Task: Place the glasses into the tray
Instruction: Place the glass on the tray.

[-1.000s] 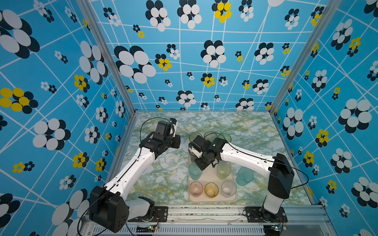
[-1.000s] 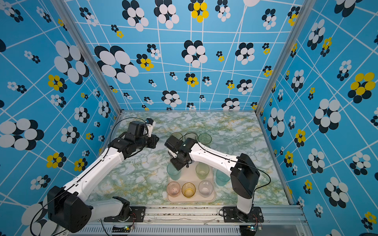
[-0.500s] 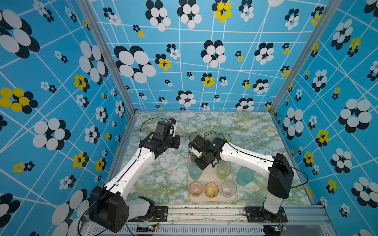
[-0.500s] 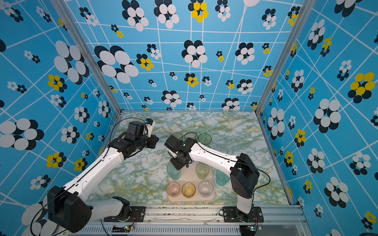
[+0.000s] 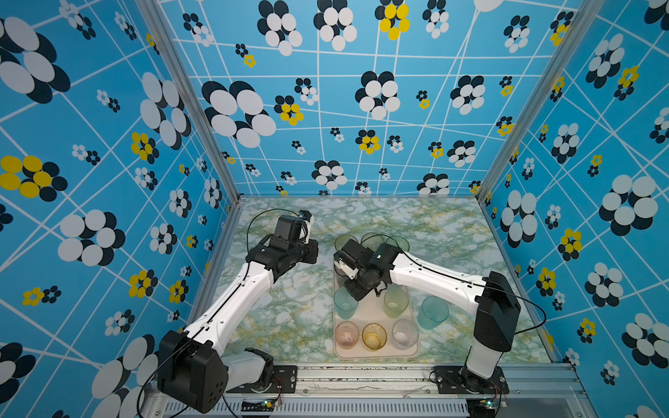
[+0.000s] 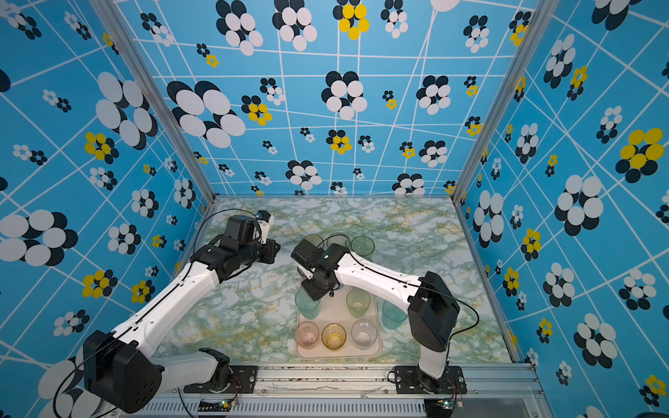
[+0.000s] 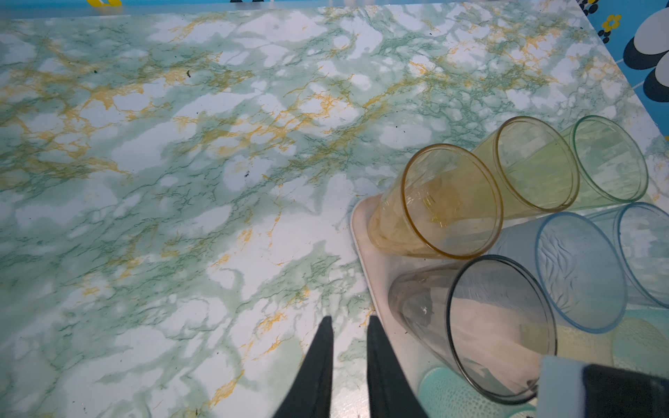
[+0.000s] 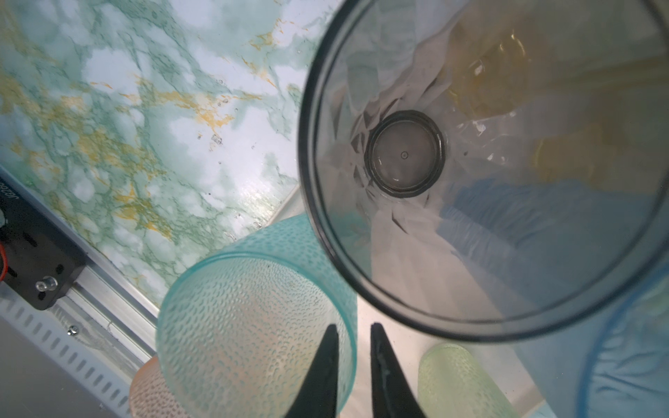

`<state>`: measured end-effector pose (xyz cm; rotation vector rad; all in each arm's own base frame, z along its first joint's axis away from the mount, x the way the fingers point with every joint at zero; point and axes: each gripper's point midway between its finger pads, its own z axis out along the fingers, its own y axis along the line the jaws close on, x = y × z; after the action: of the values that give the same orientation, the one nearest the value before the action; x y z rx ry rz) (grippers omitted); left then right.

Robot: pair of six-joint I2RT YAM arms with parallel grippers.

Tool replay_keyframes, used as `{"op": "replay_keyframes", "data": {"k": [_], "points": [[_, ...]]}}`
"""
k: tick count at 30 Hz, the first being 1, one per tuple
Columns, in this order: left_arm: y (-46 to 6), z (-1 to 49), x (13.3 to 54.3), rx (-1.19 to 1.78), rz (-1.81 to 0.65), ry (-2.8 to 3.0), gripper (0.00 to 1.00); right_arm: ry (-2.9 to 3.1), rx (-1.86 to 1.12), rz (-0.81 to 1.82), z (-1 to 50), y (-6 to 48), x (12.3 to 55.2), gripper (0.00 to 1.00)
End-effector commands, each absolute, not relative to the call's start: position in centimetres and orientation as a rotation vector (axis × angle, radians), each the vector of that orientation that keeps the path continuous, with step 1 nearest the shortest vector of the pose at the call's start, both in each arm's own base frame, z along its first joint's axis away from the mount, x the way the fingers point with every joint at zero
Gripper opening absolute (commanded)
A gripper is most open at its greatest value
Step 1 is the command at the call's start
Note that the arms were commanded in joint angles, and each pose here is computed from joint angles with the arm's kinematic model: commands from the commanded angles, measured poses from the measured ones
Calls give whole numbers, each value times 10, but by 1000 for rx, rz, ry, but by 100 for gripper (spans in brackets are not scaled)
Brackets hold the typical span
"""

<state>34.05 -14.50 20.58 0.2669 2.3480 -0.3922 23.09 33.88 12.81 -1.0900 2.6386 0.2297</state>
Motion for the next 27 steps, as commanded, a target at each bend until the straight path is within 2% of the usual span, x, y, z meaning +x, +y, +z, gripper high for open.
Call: {"op": "replay_keyframes", "data": {"k": [1,11,16,21,27], "points": [[-141,206,336,273,-386,2344,20,2606,-1076,223,148,331,227,20],[-139,208,334,272,-386,2342,20,2586,-1045,180,169,306,220,21],[-141,220,329,283,-409,2324,18,2535,-930,167,200,277,219,21],[-151,233,320,330,-412,2309,18,2420,-579,141,240,219,237,25],[-185,247,312,481,-389,2289,18,2329,-172,-2,275,117,244,28]]}}
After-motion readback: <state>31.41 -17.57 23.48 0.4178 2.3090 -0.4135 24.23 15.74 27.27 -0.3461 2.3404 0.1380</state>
